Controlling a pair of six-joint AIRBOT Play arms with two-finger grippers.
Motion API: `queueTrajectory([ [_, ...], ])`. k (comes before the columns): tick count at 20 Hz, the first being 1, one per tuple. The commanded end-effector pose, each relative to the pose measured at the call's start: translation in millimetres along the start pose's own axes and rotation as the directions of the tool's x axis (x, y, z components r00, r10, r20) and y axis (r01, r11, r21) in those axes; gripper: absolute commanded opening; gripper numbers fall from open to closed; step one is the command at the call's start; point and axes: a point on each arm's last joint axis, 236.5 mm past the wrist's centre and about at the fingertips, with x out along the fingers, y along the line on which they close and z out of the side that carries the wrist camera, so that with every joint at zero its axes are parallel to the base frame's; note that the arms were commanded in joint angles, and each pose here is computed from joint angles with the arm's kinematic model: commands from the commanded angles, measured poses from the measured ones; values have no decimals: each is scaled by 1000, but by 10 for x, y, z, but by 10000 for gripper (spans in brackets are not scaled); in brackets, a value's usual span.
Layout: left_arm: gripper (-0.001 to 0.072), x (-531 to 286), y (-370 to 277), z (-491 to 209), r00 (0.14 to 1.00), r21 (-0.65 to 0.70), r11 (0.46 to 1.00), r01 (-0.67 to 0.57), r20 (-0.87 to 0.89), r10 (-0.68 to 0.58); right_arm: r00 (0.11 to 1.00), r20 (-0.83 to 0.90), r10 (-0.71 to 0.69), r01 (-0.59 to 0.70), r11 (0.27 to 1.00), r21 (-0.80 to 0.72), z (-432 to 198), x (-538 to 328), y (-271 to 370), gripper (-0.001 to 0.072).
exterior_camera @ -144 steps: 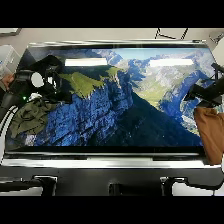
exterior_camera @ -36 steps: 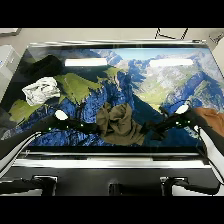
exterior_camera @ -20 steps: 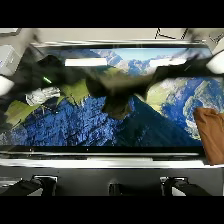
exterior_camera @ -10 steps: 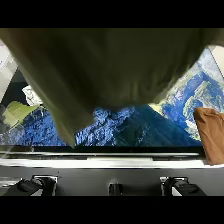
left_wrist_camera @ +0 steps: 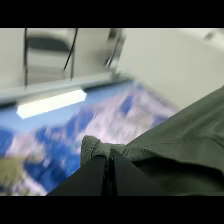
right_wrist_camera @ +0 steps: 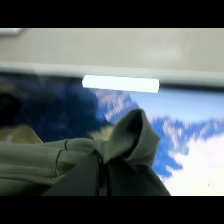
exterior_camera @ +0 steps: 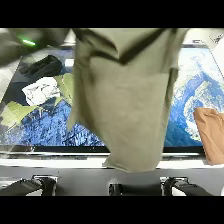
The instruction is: Fold the clothes and pants, and hang the long-sleeved shirts on hangers.
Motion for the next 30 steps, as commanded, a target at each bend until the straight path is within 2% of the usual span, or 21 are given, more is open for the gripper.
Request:
queueTrajectory([
  [1, 25, 904, 755, -1236, 968, -97, 987, -126, -232, 101, 948, -317, -28, 80, 985, 153, -1107, 1206, -503, 39],
  [4, 25, 1237, 1009, -2332, 880, -312, 918, -246, -469, 76, 867, -498, 33, 154, 931, 331, -1967, 1824, -646, 39],
  [6, 24, 1268, 1020, -2897, 804, -375, 875, -306, -594, 27, 805, -582, 115, 162, 901, 402, -2446, 2057, -595, 40],
  [8, 25, 1296, 975, -3183, 767, -420, 849, -321, -641, -27, 753, -634, 178, 173, 876, 451, -2814, 2211, -555, 40],
  [10, 27, 1332, 936, -3222, 770, -461, 828, -319, -636, -57, 730, -658, 184, 190, 871, 454, -2989, 2276, -591, 46],
  [11, 27, 1326, 978, -3186, 774, -461, 827, -321, -631, -51, 731, -661, 172, 203, 869, 451, -2994, 2269, -659, 215],
  [12, 27, 1297, 1056, -3098, 778, -453, 835, -313, -626, -48, 723, -668, 177, 210, 865, 456, -2970, 2209, -710, 546],
  [13, 27, 1238, 1165, -2996, 778, -442, 843, -307, -627, -45, 702, -690, 176, 211, 874, 438, -2951, 2062, -846, 692],
  [14, 26, 1143, 1319, -2878, 776, -436, 846, -308, -629, -42, 665, -726, 177, 224, 880, 419, -2977, 1850, -1039, 697],
  [15, 26, 1026, 1492, -2787, 771, -440, 838, -322, -635, -37, 591, -785, 187, 273, 869, 412, -3085, 1528, -1288, 695],
  [18, 26, 694, 1890, -2811, 734, -464, 796, -388, -678, -37, 324, -898, 298, 448, 788, 423, -3526, 516, -1699, 684],
  [20, 25, 589, 1995, -2905, 709, -469, 783, -409, -704, -51, 295, -902, 315, 517, 741, 428, -3820, 152, -1664, 688],
  [22, 26, 588, 2022, -2957, 702, -453, 798, -396, -710, -55, 264, -928, 264, 563, 739, 370, -4312, -195, -1553, 708],
  [23, 25, 594, 2019, -2974, 700, -444, 808, -386, -712, -57, 257, -935, 243, 585, 731, 351, -4530, -310, -1513, 707],
  [25, 25, 594, 2012, -2974, 699, -435, 819, -375, -712, -58, 298, -928, 224, 611, 702, 366, -4850, -330, -1443, 705],
  [28, 25, 574, 1990, -2972, 694, -408, 846, -343, -717, -64, 413, -875, 254, 619, 626, 474, -5044, -46, -1356, 698],
  [30, 25, 567, 1982, -2946, 697, -395, 858, -327, -714, -63, 508, -817, 271, 595, 576, 561, -4975, 229, -1349, 665],
])
